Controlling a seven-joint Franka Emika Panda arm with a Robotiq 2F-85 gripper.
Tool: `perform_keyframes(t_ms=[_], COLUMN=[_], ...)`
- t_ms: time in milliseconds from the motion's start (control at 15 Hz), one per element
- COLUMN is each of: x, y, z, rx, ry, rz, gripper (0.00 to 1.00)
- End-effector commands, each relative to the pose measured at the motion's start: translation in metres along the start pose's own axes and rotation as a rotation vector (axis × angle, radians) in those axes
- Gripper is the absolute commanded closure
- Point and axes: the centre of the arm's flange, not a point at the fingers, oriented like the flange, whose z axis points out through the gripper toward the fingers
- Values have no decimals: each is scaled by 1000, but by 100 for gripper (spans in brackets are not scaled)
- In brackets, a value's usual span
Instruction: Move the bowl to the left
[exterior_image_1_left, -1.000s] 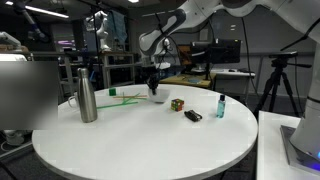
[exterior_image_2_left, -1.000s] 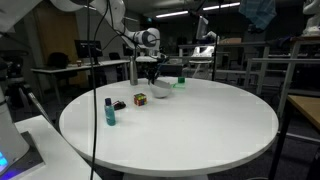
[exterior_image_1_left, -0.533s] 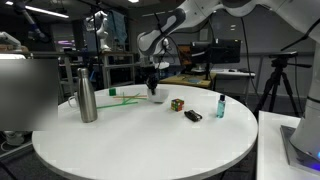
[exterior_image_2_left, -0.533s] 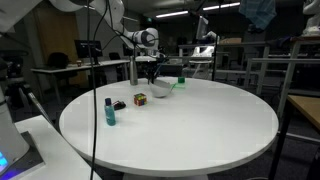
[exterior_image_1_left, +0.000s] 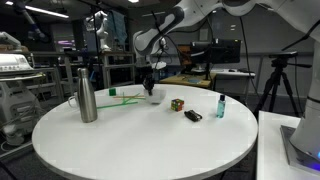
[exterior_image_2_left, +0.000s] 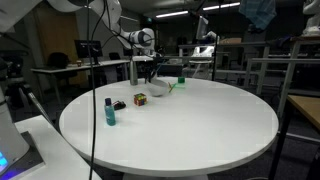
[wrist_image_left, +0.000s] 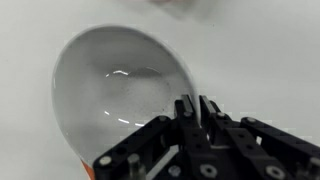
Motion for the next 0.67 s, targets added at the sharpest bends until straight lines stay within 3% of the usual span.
perform_keyframes(t_ms=[0,600], x=[2,6], y=[-10,-27], z=[-12,5], rx=[-43,-151], ry=[11,118], rz=[2,-60], gripper=[97,97])
